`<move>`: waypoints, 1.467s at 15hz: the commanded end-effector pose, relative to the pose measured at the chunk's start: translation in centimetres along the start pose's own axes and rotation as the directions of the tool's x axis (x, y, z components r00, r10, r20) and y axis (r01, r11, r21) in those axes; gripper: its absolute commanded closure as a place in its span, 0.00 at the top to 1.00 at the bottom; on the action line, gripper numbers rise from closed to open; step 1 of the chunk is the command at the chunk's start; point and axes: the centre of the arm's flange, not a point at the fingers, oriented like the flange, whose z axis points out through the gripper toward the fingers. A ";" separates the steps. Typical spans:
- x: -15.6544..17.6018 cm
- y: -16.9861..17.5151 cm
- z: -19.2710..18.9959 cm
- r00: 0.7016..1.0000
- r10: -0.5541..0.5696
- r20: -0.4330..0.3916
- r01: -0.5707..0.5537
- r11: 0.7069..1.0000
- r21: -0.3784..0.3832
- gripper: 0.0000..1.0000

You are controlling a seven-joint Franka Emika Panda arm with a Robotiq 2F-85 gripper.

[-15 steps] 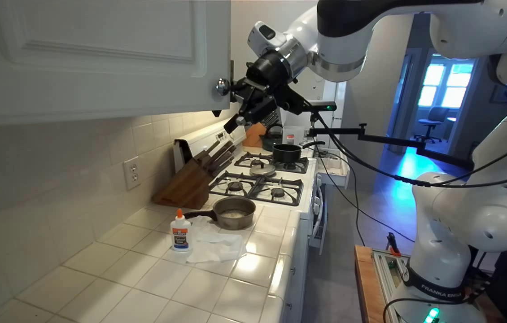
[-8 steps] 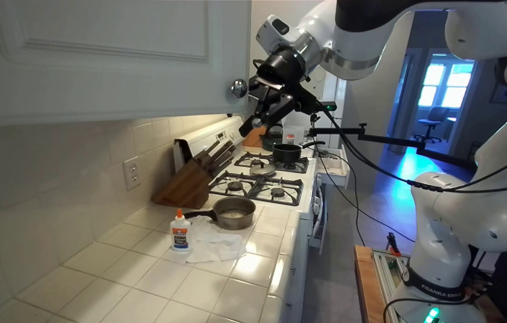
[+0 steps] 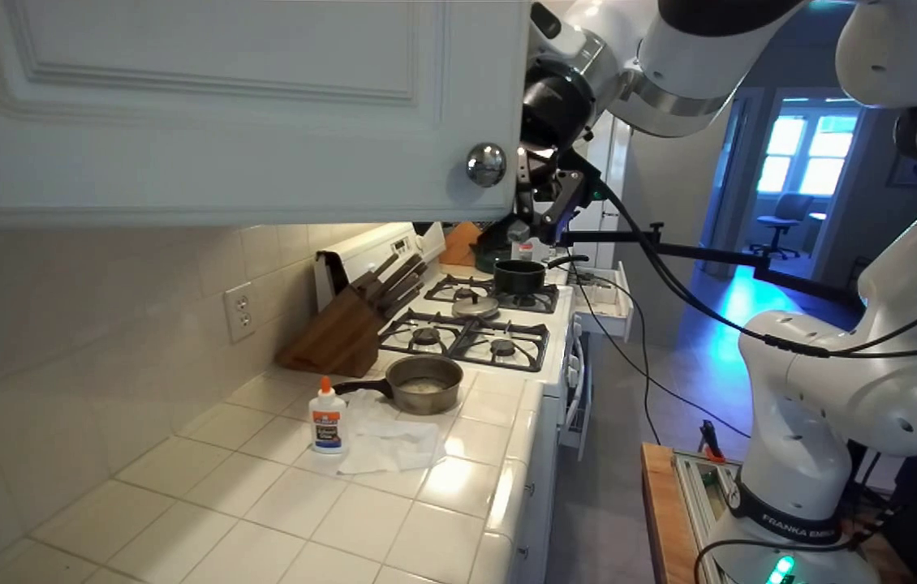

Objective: Open the top left cabinet door

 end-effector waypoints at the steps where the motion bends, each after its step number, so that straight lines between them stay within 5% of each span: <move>1: 2.5 -0.2 2.0 0.999 -0.042 -0.020 0.043 0.999 0.026 0.38; 7: 3.3 -0.4 2.3 0.998 -0.054 -0.027 0.055 0.998 0.040 0.38; 9: 3.3 -0.4 2.3 0.998 -0.053 -0.025 0.054 0.998 0.043 0.90; 13: 3.5 -0.6 2.6 0.998 -0.057 -0.022 0.058 0.997 0.058 1.00; 22: 3.6 -1.1 3.2 0.999 -0.037 -0.010 0.038 0.992 0.122 1.00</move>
